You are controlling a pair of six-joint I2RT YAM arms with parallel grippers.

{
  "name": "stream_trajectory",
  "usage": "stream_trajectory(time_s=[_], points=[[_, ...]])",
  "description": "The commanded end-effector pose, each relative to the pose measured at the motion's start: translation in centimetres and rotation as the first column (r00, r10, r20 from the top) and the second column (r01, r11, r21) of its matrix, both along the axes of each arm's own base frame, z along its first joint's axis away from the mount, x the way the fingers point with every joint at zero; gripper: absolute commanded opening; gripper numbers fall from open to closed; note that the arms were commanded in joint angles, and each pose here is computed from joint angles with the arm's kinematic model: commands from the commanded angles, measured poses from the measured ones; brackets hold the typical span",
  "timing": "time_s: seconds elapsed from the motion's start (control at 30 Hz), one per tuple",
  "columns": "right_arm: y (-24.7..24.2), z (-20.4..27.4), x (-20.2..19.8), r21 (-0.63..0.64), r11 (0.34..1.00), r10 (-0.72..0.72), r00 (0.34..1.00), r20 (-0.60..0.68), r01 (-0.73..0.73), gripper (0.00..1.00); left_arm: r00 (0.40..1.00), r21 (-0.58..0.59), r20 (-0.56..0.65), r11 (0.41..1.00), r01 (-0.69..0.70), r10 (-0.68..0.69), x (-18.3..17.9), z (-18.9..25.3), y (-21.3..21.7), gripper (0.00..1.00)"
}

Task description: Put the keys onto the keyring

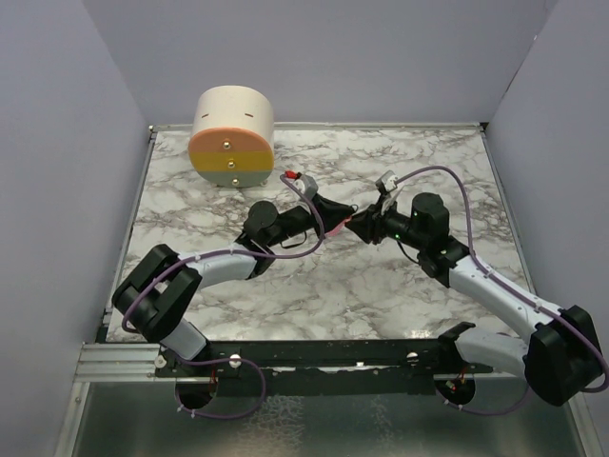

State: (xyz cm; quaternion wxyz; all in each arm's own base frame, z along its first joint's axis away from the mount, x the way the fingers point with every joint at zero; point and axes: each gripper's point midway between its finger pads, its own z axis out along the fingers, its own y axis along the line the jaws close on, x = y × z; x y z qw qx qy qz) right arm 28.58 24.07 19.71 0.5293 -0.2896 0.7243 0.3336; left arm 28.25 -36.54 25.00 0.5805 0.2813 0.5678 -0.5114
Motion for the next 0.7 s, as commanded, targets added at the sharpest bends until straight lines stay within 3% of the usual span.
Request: stream_trajectory(time_s=[0.0, 0.23, 0.67], points=[[-1.7, 0.0, 0.7, -0.002, 0.991, -0.131, 0.991, 0.009, 0.131, 0.32, 0.998, -0.072, 0.035, 0.996, -0.044, 0.047, 0.3, 2.2, 1.7, 0.00], [-3.6, 2.1, 0.6, 0.052, 0.971, -0.236, 0.969, 0.068, 0.233, 0.33, 0.999, -0.094, 0.032, 0.995, -0.013, 0.016, -0.4, 2.4, 2.8, 0.00], [-2.0, 6.3, -1.6, 0.142, 0.988, -0.096, 0.975, 0.201, 0.068, 0.32, 0.973, -0.219, 0.073, 0.949, 0.228, -0.218, -3.4, 2.1, 1.9, 0.00]])
